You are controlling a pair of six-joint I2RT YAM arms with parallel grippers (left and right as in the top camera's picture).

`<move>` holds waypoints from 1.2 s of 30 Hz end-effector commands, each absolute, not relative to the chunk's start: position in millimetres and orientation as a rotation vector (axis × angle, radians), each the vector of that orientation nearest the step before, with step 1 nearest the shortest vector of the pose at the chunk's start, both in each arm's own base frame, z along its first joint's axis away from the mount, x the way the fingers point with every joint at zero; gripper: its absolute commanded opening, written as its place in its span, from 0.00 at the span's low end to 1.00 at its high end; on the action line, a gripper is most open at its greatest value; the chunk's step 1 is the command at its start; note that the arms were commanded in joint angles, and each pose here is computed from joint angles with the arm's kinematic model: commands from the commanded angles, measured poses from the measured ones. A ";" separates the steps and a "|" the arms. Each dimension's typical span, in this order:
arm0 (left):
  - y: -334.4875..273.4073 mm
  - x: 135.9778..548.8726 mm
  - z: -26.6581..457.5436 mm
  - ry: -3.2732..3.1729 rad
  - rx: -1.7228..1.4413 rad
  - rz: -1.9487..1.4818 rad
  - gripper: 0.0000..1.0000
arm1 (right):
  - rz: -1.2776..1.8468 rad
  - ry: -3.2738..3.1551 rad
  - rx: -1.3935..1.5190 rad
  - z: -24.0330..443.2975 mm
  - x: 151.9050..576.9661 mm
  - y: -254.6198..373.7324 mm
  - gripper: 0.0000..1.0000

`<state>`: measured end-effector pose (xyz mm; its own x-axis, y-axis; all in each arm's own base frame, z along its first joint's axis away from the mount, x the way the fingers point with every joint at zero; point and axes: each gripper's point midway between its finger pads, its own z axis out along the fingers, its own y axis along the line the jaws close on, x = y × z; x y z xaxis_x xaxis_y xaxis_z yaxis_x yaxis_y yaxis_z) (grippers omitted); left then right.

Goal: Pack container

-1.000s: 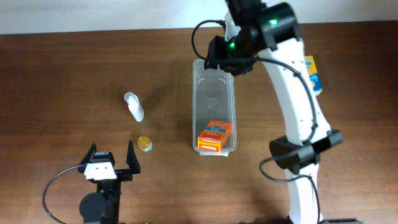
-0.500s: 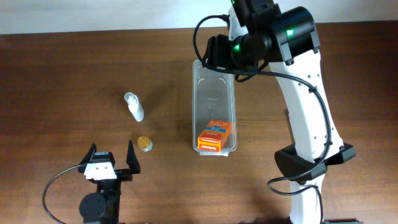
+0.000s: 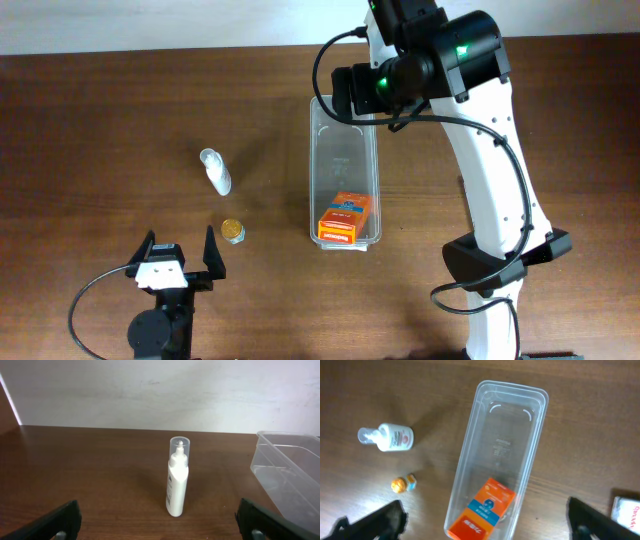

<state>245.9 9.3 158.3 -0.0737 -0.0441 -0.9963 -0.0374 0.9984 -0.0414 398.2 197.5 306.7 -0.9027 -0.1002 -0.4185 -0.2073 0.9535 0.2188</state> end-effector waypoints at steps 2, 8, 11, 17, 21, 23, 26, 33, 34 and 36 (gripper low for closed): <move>7.8 245.8 157.1 1.646 -0.039 0.000 1.00 | 0.328 2.635 -0.083 334.4 389.2 175.2 0.78; 7.8 245.8 157.1 1.646 -0.039 0.000 0.99 | 0.290 2.584 0.003 363.0 358.8 151.1 0.78; 7.8 245.8 157.1 1.646 -0.039 0.000 0.99 | 0.234 2.625 0.063 357.1 334.3 133.8 0.67; 7.8 245.8 157.0 1.647 -0.039 0.000 0.99 | 0.303 2.817 0.068 317.7 282.8 134.4 0.31; 7.8 245.8 157.1 1.646 -0.039 0.000 0.99 | 0.489 2.887 -0.014 312.8 266.8 165.6 0.18; 7.8 245.8 157.1 1.646 -0.039 0.000 0.99 | 0.513 2.912 -0.058 309.0 259.2 175.8 0.16; 7.8 245.8 157.1 1.646 -0.039 0.000 0.99 | 0.492 2.972 -0.105 294.2 248.2 184.8 0.16; 7.8 245.8 157.1 1.646 -0.039 0.000 1.00 | 0.345 3.200 -0.120 233.4 226.2 184.3 0.09; 7.8 245.8 157.1 1.646 -0.039 0.000 1.00 | 0.337 3.211 -0.119 229.0 226.5 184.5 0.09; 7.8 245.8 157.1 1.646 -0.039 0.000 0.99 | 0.343 3.213 -0.122 222.8 229.3 187.1 0.10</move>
<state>245.9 9.3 158.3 -0.0737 -0.0441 -0.9963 -0.0370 0.9985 -0.0414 229.7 181.9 231.9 -0.9949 -0.0807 0.0606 -0.0666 0.9760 0.2073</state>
